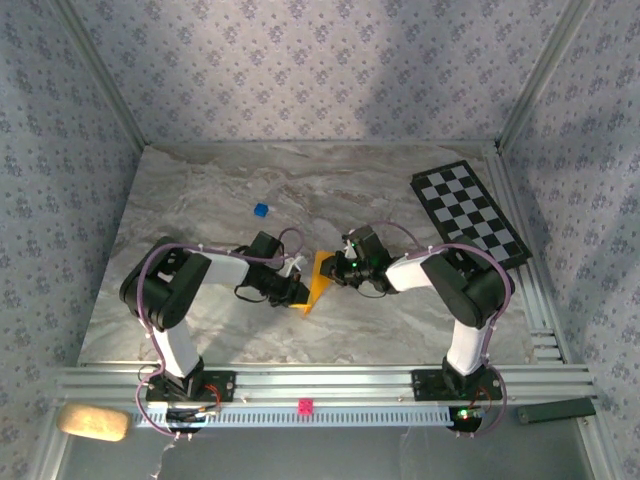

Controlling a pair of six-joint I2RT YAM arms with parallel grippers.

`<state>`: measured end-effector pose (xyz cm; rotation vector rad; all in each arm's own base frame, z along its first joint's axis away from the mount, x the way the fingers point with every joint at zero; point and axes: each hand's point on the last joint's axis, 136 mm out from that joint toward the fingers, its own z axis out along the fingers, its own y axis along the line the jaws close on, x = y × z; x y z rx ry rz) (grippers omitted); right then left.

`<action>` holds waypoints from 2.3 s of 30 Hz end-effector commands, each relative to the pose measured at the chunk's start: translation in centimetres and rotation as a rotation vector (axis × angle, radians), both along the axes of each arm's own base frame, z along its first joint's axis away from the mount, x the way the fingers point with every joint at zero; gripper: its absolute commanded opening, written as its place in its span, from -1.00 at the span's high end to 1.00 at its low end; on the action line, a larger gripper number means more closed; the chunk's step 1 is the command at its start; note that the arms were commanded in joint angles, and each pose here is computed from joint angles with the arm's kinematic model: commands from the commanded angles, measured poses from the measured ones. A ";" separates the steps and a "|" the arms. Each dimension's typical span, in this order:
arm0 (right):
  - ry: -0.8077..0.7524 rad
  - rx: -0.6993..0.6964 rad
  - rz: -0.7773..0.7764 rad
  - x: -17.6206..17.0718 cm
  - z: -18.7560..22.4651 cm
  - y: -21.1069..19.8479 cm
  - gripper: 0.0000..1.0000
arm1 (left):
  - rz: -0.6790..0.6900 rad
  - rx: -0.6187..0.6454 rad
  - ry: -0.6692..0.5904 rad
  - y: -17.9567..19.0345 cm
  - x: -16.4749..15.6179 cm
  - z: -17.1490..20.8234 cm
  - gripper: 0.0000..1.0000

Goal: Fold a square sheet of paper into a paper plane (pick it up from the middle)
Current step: Fold the wing for the fifth time at the center of the table.

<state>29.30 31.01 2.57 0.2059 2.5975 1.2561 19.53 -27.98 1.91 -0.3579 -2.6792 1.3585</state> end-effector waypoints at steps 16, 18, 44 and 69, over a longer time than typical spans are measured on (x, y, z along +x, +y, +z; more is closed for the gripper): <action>0.113 -0.170 -0.031 -1.8 -4.8 -2.8 0.71 | -0.001 0.110 0.116 2.5 -3.7 -1.2 0.77; 0.114 -0.170 -0.031 -1.8 -4.8 -2.8 0.71 | 0.001 0.119 0.117 2.7 -3.9 -1.2 0.74; 0.125 -0.176 -0.035 -1.8 -5.3 -2.8 0.71 | 0.014 0.171 0.150 3.9 -5.1 -1.6 0.84; 0.133 -0.178 -0.040 -1.7 -5.6 -2.8 0.71 | 0.011 0.198 0.172 4.7 -6.2 -2.1 0.81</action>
